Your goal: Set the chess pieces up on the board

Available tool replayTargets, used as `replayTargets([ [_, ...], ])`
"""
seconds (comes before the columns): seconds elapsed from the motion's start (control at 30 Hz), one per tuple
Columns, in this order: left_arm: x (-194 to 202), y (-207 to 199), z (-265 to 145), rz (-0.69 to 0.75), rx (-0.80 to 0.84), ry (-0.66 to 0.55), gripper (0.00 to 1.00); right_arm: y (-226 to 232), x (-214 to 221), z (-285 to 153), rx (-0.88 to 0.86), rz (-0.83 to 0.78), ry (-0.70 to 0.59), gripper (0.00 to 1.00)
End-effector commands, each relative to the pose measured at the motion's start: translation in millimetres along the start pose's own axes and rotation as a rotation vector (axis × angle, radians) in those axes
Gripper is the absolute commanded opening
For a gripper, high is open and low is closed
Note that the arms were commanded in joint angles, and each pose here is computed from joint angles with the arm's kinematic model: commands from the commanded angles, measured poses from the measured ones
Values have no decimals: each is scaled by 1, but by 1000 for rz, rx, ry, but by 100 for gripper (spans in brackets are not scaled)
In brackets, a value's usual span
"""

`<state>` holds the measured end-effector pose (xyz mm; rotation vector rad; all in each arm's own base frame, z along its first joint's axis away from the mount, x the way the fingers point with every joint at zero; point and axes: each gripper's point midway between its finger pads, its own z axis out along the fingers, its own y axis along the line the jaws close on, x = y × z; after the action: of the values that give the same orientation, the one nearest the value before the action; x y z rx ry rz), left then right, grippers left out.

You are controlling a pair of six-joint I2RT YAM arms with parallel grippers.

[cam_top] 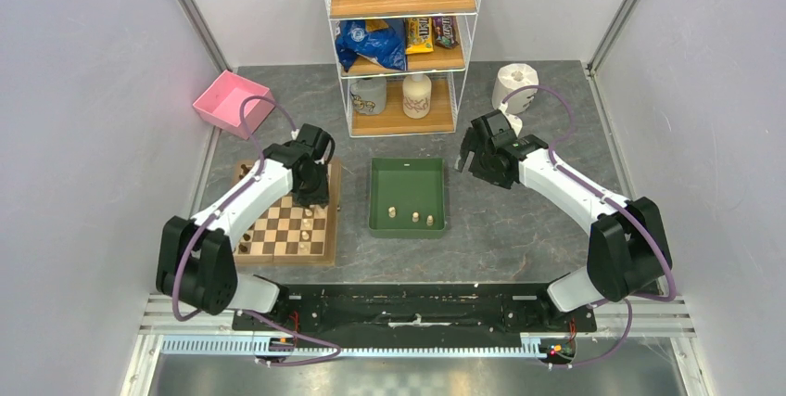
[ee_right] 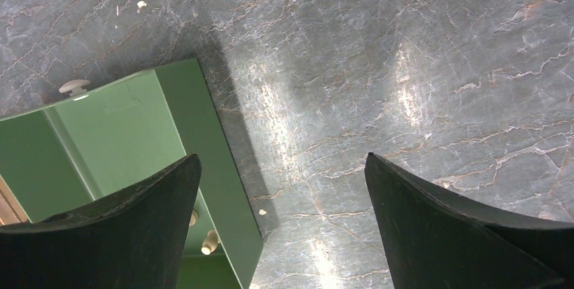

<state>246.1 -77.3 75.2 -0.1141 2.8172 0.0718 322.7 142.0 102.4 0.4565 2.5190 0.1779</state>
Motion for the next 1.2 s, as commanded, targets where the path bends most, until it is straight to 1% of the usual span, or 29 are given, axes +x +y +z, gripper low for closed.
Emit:
replayTargets([
  [0.0, -33, -4, -42, 7, 64, -151, 47, 7, -12, -4, -21, 7, -33, 99],
  [0.13, -49, -23, -69, -3, 184, -227, 50, 6, -12, -5, -20, 8, -36, 99],
  [0.23, -60, -53, -82, 9, 325, -272, 51, 6, -12, -5, -20, 7, -36, 99],
  [0.3, -63, -76, -86, 46, 382, -284, 52, 7, -12, -5, -23, 8, -35, 99],
  [0.4, -57, -113, -80, 134, 413, -255, 52, 6, -12, -5, -23, 10, -35, 99],
  [0.5, -41, -153, -69, 227, 436, -205, 51, 6, -12, -7, -22, 9, -39, 99],
  [0.57, -30, -173, -59, 269, 443, -174, 51, 6, -13, -7, -23, 8, -42, 99],
  [0.73, -12, -194, -37, 331, 414, -104, 49, 3, -13, -7, -15, 3, -44, 99],
  [0.93, 0, -225, -37, 386, 459, -96, 49, 3, -14, -7, -13, 3, -48, 99],
  [1.17, 6, -259, -37, 416, 519, -89, 49, 1, -18, -11, -2, 12, -71, 99],
])
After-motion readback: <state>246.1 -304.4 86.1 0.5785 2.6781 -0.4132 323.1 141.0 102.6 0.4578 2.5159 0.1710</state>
